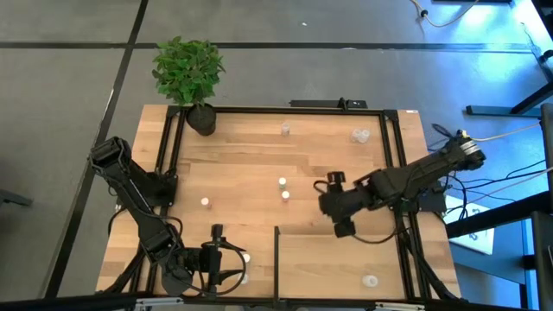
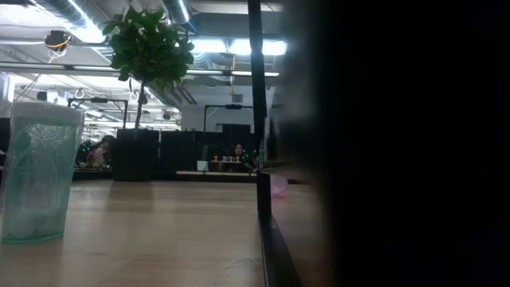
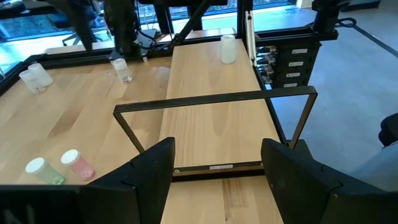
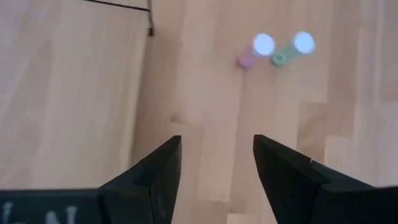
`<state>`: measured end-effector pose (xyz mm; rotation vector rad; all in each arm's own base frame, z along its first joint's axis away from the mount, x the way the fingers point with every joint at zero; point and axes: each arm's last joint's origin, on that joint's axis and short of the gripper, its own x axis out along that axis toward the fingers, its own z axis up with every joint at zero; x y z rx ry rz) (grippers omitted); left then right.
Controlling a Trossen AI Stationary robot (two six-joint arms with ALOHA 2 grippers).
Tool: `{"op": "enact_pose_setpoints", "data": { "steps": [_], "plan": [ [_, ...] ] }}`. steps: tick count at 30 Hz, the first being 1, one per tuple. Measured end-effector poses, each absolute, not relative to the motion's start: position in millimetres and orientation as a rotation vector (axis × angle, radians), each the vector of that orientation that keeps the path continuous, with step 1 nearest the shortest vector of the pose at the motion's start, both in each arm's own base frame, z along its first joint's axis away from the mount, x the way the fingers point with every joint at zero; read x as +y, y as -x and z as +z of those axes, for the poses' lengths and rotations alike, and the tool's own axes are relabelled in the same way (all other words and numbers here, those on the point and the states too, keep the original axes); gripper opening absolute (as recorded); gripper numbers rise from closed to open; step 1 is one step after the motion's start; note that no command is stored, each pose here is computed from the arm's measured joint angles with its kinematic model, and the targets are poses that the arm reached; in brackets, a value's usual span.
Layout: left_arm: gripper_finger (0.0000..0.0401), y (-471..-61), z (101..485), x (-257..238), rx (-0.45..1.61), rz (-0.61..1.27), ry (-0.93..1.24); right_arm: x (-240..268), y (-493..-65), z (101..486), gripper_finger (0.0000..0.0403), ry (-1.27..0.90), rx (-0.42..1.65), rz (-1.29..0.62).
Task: Pick and place medicine bottles onto shelf by color
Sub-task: Put the bottom transparent pill bottle on the shelf
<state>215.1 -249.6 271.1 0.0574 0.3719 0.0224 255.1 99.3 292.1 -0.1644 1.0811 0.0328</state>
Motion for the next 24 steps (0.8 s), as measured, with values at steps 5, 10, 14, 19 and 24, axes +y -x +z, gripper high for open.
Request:
{"op": "enact_pose_setpoints", "data": {
  "steps": [5, 10, 14, 19, 24],
  "plan": [
    [0.0232, -221.0, 271.4, -243.9, 0.366, 0.057, -0.088, 79.9, -227.4, 291.9, 0.0201, 0.046, 0.997, -0.023],
    [0.0232, -235.1, 271.6, -229.4, 0.359, 0.141, -0.079, 71.9, -209.3, 306.0, 0.0201, -0.155, 0.917, -0.098],
    [0.0232, -242.9, 273.8, -218.5, 0.359, 0.181, -0.067, 73.0, -202.2, 310.1, 0.0201, -0.123, 0.899, -0.07],
    [0.0232, -243.0, 284.6, -205.0, 0.348, 0.213, -0.028, 72.1, -197.2, 305.6, 0.0201, -0.148, 0.962, -0.116],
    [0.0232, -234.8, 295.0, -189.1, 0.37, 0.249, -0.004, 58.2, -184.9, 298.4, 0.0201, -0.22, 1.03, -0.42]
  ]
}}
